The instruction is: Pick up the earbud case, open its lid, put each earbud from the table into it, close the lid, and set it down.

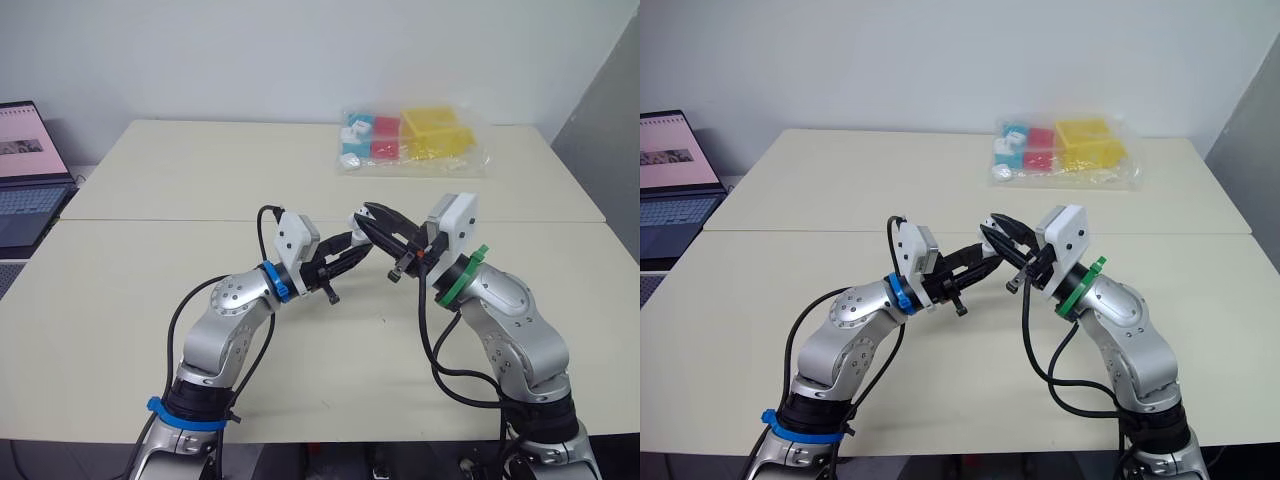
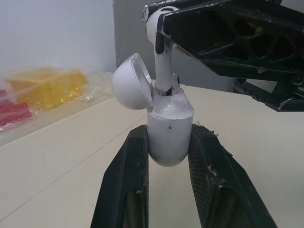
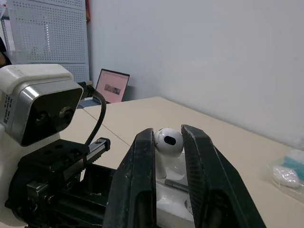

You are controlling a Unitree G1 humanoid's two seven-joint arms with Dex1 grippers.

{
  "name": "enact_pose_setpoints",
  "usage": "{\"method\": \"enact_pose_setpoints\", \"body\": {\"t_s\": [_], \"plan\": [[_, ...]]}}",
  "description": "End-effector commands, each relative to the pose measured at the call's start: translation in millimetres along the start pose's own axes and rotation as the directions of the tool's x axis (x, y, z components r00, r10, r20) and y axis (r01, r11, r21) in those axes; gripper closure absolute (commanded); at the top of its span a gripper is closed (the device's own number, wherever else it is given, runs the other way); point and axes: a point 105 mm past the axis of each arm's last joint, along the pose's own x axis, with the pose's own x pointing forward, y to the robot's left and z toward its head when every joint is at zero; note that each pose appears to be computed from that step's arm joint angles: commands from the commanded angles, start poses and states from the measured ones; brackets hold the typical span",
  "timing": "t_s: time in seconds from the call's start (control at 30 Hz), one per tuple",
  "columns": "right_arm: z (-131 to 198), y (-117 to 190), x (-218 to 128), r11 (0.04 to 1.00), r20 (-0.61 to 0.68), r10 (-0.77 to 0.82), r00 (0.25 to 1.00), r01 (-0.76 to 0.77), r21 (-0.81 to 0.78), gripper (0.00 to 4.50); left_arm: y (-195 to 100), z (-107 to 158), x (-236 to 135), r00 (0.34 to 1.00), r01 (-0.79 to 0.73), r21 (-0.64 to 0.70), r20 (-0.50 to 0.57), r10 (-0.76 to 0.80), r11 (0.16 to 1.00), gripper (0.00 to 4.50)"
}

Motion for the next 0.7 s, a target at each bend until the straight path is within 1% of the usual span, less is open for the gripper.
{"method": "enact_pose_setpoints", "body": {"t_s": [0.03,0.57,0.7], "plan": [[8,1,-3,1.0,0.038,0.005,0.999,-0.004,-0.016,4.04,-1,9,0,0.999,0.008,0.016,0.035,-0.008,1.0,3.71],[-3,9,-2,1.0,0.017,-0.01,1.0,0.01,-0.002,4.04,-3,10,1,0.999,0.012,0.015,0.04,-0.012,1.0,3.71],[-10,9,-3,1.0,-0.007,-0.018,1.0,0.018,-0.007,4.04,-2,11,1,0.999,0.008,0.016,0.042,-0.009,1.0,3.71]]}}
